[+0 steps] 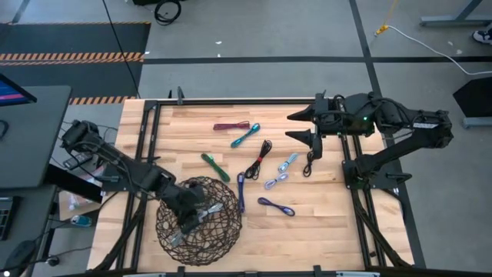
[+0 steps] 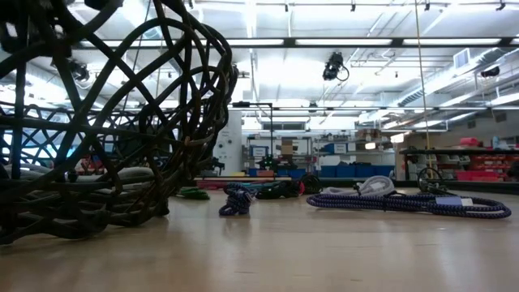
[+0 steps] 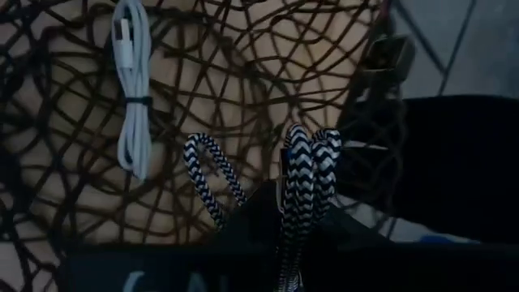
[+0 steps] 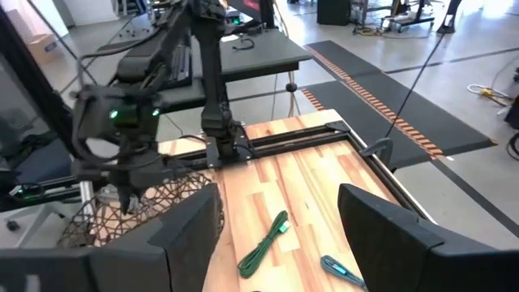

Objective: Pick and place USB-C Cables
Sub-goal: Put the black and white charger cable into the wire basket

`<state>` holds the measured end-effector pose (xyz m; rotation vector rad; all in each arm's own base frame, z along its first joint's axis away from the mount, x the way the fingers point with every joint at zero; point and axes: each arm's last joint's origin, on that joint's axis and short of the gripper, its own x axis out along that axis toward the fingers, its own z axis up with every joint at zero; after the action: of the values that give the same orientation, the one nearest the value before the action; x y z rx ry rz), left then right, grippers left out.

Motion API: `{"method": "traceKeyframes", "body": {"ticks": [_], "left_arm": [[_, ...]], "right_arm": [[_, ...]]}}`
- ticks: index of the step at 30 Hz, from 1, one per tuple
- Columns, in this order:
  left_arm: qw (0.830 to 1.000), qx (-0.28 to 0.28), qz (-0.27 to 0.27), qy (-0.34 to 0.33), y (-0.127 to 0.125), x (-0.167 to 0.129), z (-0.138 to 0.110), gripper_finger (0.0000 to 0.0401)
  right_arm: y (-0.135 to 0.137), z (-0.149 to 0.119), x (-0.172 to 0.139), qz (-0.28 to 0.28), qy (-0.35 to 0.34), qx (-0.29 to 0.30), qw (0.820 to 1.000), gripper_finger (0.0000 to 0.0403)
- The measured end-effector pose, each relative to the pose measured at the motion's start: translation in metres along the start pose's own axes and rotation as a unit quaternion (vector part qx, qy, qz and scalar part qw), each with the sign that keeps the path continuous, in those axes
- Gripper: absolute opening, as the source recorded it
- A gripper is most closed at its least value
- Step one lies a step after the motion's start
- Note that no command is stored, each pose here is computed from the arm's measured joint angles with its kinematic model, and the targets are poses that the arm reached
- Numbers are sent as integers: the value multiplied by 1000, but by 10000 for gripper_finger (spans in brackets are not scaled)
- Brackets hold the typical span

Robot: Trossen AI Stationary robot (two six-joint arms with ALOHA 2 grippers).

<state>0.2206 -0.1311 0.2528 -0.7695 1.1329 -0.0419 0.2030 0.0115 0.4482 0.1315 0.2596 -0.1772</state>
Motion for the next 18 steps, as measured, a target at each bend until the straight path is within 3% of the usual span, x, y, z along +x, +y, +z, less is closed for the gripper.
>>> {"method": "traceKeyframes", "body": {"ticks": [10,18], "left_arm": [[987,122,87,56,24,17,10,28],[982,165,95,-13,37,13,42,28]], "right_arm": [[-5,2,1,-12,-6,7,1000,259],[-5,2,1,-11,-6,20,1000,258]]}}
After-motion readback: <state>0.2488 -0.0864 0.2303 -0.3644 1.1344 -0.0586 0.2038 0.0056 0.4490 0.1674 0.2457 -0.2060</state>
